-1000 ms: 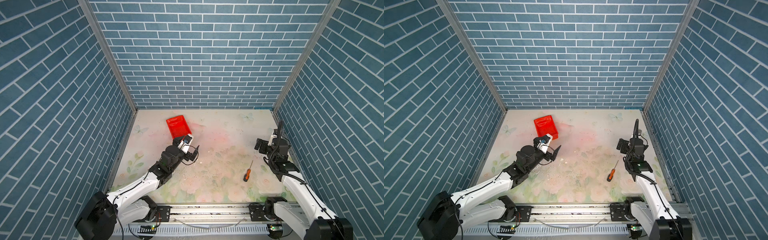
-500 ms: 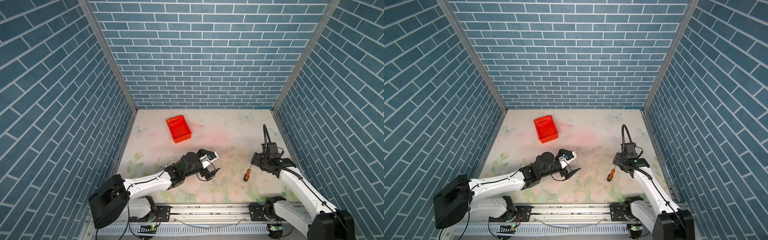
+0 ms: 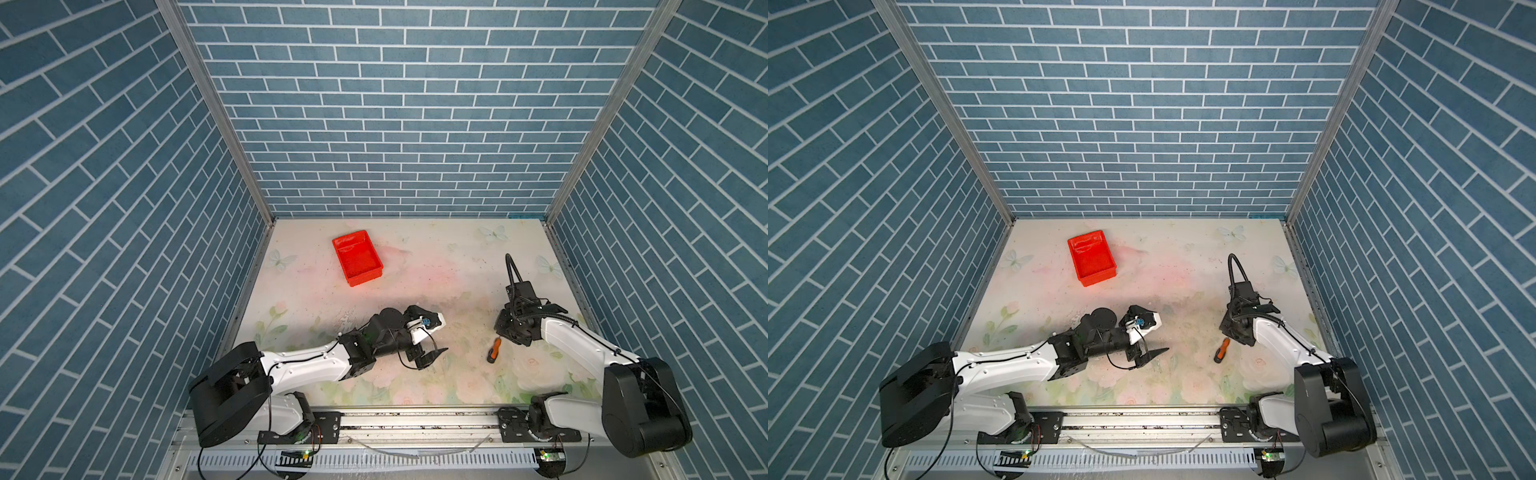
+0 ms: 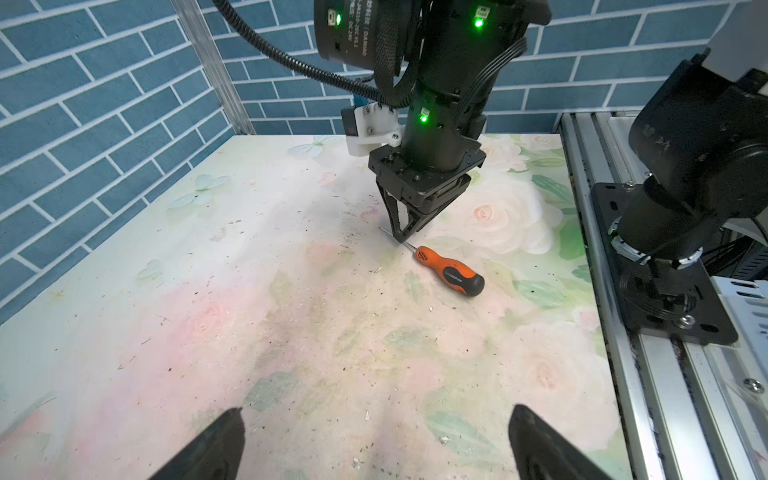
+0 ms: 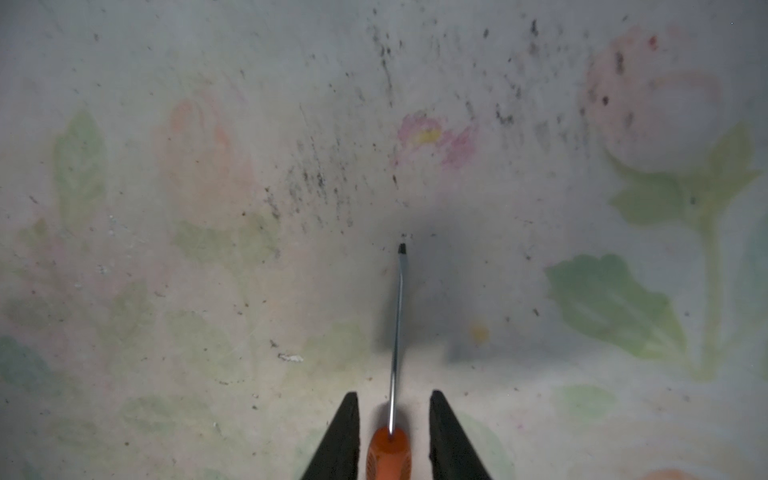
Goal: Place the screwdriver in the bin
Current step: 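Close the right gripper on the orange screwdriver handle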
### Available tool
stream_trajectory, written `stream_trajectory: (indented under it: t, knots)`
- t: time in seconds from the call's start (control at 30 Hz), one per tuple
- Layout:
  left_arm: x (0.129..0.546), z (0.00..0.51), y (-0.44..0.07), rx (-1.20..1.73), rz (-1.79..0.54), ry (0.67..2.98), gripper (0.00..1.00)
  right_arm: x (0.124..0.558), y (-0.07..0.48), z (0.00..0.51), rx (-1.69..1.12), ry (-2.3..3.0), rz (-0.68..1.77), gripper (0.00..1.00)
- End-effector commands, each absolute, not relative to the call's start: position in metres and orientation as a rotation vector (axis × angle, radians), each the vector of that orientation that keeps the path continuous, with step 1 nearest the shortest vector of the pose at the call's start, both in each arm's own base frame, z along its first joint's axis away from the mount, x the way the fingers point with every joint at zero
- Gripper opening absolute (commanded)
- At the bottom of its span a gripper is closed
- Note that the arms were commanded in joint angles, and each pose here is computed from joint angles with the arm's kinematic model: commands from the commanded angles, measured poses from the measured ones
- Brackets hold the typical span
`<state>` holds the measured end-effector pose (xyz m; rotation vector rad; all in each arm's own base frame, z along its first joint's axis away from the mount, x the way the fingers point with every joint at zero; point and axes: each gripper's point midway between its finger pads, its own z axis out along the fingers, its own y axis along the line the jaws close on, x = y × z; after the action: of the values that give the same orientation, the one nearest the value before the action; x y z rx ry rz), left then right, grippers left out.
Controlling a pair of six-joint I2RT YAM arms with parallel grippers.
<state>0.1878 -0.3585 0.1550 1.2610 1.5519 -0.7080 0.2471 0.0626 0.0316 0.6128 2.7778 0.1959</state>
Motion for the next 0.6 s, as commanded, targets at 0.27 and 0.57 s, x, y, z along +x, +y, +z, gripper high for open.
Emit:
stream_trajectory:
  t: [0.27, 0.57]
  knots:
    - [0.187, 0.163, -0.362, 1.267, -0.702, 1.528, 1.00, 0.257, 0.070, 0.018, 0.692, 2.794, 0.219, 0.09]
    - [0.189, 0.165, -0.367, 1.266, -0.707, 1.520, 1.00, 0.245, 0.066, 0.008, 0.687, 2.835, 0.177, 0.06]
